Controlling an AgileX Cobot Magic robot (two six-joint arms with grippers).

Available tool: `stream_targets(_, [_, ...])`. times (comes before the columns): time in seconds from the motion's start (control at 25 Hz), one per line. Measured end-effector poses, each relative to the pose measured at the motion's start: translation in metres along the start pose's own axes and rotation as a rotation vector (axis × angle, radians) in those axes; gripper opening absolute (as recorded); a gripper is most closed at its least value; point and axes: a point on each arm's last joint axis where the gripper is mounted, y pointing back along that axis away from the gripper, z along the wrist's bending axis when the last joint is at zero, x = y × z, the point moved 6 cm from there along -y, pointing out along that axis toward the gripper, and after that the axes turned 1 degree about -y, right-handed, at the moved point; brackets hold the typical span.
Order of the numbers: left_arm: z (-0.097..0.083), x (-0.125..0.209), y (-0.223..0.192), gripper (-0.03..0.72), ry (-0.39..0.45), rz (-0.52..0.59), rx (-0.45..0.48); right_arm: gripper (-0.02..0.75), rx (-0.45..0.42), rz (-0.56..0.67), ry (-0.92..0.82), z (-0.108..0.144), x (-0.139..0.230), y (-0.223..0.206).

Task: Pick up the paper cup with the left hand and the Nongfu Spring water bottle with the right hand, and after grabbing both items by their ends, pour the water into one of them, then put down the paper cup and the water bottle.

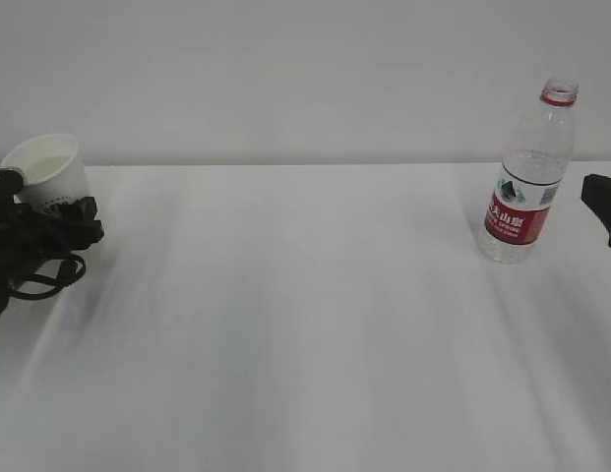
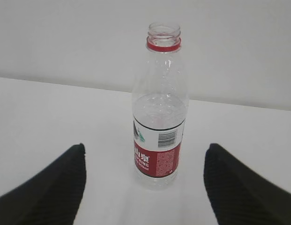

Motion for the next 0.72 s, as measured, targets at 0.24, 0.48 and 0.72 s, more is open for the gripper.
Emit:
stream_targets(0.24, [0.002,0.018,-0.002,0.499,-0.002,0.033,-0.005,0.591,0.000,0.000,0.000,0.000,0.000,0.000])
stream_targets(0.48, [0.004,0.021,-0.003,0.500,0.001,0.009,-0.013,0.591,-0.001,0.000,0.002,0.000,0.000,0.000])
stream_targets(0.72, [0.005,0.021,-0.004,0.624,0.004,0.007,-0.020,0.590,0.005,0.028,0.002,-0.001,0.004,0.000])
